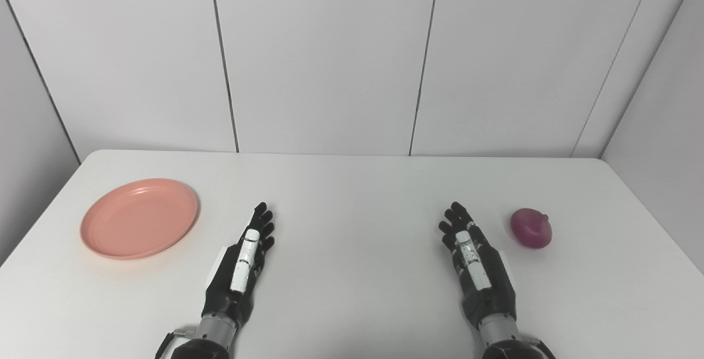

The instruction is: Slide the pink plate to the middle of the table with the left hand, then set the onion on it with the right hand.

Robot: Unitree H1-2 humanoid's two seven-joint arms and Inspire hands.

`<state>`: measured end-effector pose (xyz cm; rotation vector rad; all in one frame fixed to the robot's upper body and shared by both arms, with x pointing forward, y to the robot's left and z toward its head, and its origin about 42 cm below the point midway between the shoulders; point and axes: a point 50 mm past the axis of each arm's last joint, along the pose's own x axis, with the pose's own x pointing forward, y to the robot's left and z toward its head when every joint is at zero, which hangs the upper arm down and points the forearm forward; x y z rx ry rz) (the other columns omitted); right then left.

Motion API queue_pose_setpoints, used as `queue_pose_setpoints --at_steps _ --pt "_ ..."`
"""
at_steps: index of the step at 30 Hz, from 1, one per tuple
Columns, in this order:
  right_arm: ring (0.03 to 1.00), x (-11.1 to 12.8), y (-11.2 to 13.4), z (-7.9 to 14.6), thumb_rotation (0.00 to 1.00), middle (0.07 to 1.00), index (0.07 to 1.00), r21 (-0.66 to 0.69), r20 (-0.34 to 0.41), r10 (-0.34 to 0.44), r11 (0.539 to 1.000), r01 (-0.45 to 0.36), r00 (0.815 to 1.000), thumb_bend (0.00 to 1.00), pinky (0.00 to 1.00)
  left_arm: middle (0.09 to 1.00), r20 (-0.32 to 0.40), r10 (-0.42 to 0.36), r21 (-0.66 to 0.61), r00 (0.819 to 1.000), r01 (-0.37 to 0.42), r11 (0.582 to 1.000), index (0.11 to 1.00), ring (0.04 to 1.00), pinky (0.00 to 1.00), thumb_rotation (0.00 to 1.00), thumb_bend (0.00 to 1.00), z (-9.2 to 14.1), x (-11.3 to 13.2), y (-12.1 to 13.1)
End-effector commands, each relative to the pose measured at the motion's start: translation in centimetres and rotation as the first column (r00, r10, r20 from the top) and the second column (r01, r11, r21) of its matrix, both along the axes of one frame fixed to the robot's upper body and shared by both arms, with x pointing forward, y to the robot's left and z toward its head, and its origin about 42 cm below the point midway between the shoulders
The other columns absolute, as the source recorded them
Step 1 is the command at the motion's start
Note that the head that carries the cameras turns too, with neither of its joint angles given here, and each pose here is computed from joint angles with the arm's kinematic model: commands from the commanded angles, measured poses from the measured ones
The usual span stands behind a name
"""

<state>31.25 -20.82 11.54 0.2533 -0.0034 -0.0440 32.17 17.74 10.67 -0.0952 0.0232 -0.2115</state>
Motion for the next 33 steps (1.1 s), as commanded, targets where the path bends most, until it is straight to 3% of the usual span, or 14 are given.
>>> queue_pose_setpoints --at_steps 1,20,33 --pt "0.914 0.87 0.37 1.21 0.64 0.915 0.916 0.015 0.067 -0.008 1.000 0.007 0.998 0.59 0.97 1.000 0.038 -0.016 0.000 0.999 0.016 1.000 1.000 1.000 1.00 1.00 0.51 1.04 0.98 -0.24" --pt "0.906 0.95 0.45 1.22 0.63 0.905 0.907 0.017 0.068 -0.012 1.000 0.011 0.998 0.57 0.95 1.000 0.038 -0.024 -0.006 0.999 0.024 1.000 1.000 1.000 1.00 1.00 0.51 0.97 0.98 -0.24" --pt "0.920 0.89 0.37 1.15 0.67 0.920 0.922 -0.007 0.070 0.003 1.000 -0.003 0.998 0.55 0.96 1.000 0.038 -0.022 -0.002 0.999 0.022 1.000 1.000 1.000 1.00 1.00 0.51 0.94 0.97 -0.20"
